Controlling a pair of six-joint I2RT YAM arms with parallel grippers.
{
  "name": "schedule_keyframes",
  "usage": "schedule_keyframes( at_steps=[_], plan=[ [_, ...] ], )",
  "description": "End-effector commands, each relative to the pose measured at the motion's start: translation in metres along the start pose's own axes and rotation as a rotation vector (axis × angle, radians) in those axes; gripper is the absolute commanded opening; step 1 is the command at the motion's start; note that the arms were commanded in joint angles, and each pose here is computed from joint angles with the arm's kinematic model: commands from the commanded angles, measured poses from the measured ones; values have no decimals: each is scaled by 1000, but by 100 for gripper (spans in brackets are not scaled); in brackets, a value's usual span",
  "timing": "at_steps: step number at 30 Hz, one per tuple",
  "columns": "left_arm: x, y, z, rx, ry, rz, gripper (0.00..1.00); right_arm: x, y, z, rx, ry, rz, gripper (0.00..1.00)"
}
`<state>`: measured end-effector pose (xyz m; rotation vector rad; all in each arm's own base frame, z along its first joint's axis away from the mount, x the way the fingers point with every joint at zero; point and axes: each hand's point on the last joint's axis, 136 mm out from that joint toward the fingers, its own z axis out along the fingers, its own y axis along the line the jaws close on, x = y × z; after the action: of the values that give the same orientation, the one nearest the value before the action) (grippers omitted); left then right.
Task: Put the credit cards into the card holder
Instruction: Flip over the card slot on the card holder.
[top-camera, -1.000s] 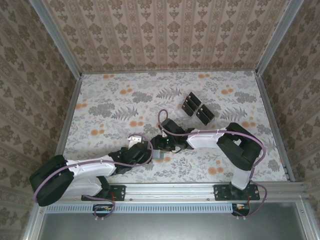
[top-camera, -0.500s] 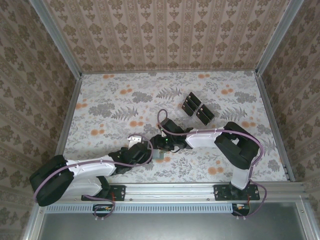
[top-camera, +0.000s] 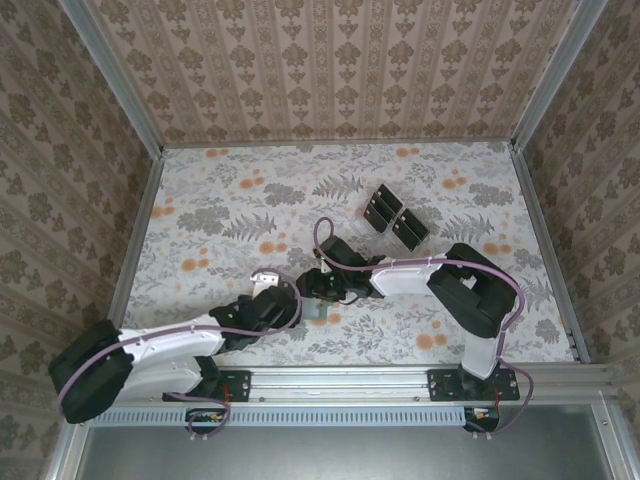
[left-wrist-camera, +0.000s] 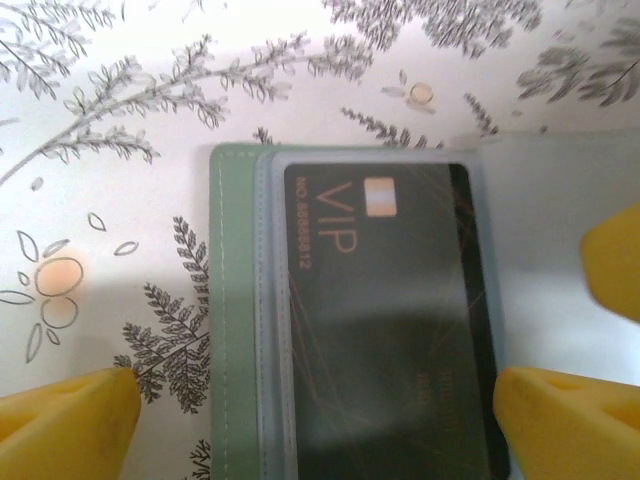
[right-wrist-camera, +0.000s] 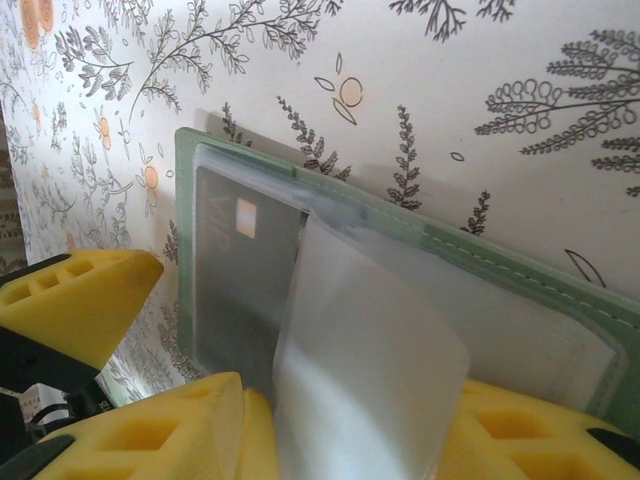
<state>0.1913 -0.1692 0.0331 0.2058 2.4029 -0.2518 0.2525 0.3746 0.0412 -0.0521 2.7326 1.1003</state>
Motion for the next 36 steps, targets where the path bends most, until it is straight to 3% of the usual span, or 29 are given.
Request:
schedule_keyframes(
  at_steps=[1, 10, 18, 24, 29, 33, 36],
  plan=[
    [-1, 10, -9, -18, -25, -22, 100, -3, 31, -11, -61, 5, -30, 48],
    [-20, 26, -37, 2, -148, -121, 100, -5, 53, 3, -49, 44, -71, 49],
    [-21, 35, -44, -8, -168, -147, 100, -5, 48, 43, 12, 125, -100, 49],
    [-20, 38, -46, -5, -178, -159, 100, -7, 54, 50, 8, 148, -118, 48],
    [-19, 39, -45, -10, -175, -160, 100, -14, 77, 33, -43, 137, -181, 49],
    [-20, 39, -45, -11, -175, -163, 100, -34, 102, -8, -102, 65, -247, 49],
    [-22, 39, -44, -15, -172, -165, 100, -51, 97, -46, -60, -3, -276, 49]
  ],
)
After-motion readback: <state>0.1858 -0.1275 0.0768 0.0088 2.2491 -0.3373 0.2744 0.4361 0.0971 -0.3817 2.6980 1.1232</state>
